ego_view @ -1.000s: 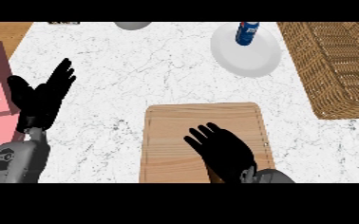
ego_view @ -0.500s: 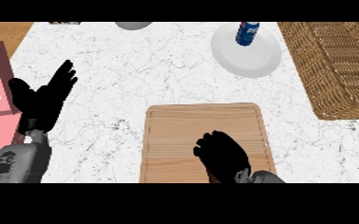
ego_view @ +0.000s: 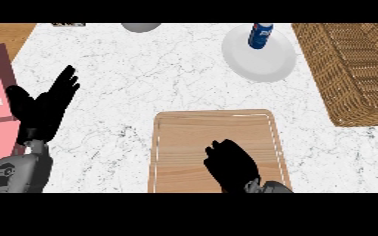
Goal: Pick the sweet potato from the cutting board and place it in the basket
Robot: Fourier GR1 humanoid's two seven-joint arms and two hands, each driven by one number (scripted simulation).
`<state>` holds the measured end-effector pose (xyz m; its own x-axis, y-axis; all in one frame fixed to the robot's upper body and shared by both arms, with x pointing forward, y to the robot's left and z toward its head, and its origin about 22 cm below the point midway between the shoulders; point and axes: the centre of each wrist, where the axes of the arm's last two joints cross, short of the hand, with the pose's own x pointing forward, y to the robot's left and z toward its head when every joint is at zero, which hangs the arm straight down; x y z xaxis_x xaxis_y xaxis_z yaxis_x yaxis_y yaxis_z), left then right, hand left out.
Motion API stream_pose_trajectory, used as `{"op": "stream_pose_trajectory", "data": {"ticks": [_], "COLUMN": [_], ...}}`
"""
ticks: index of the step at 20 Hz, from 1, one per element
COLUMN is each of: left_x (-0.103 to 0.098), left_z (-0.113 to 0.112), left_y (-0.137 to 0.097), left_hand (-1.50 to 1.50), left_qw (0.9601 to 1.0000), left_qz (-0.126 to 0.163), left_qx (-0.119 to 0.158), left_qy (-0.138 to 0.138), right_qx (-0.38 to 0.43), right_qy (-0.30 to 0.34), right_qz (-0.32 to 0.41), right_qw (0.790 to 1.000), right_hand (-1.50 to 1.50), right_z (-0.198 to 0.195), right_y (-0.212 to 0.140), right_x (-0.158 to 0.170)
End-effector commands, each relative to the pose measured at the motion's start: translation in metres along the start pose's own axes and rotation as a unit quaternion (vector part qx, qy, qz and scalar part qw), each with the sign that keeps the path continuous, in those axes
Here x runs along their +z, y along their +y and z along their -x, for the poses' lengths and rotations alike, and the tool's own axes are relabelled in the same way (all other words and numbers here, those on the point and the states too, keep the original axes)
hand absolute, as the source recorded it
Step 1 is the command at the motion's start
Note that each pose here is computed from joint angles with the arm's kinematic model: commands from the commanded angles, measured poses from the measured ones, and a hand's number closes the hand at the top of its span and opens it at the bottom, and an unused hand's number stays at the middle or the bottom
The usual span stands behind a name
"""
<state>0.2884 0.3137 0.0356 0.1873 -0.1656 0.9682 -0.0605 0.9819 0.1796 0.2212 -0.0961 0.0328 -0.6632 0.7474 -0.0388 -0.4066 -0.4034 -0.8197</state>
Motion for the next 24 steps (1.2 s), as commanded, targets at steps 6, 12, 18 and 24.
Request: {"op": "stream_pose_trajectory", "data": {"ticks": [6, 12, 18, 24], "left_x": [0.002, 0.002, -0.002, -0.008], "left_z": [-0.006, -0.008, -0.017, -0.027], "left_y": [0.006, 0.007, -0.004, -0.022], "left_hand": [0.00, 0.00, 0.00, 0.00], "left_qw": [0.9999, 0.9998, 0.9994, 0.9978], "left_qz": [-0.013, -0.015, 0.014, 0.048], "left_qx": [0.007, 0.008, 0.004, -0.008], "left_qy": [-0.007, -0.012, -0.030, -0.046], "right_qx": [-0.209, -0.356, -0.433, -0.402], "right_qy": [0.270, 0.435, 0.488, 0.565], "right_qz": [0.101, 0.221, 0.426, 0.529], "right_qw": [0.935, 0.797, 0.627, 0.488], "right_hand": [1.50, 1.50, 1.50, 1.50], "right_z": [0.081, 0.126, 0.153, 0.180], "right_y": [-0.026, -0.056, -0.121, -0.173], "right_x": [-0.012, 0.003, 0.030, 0.042]}}
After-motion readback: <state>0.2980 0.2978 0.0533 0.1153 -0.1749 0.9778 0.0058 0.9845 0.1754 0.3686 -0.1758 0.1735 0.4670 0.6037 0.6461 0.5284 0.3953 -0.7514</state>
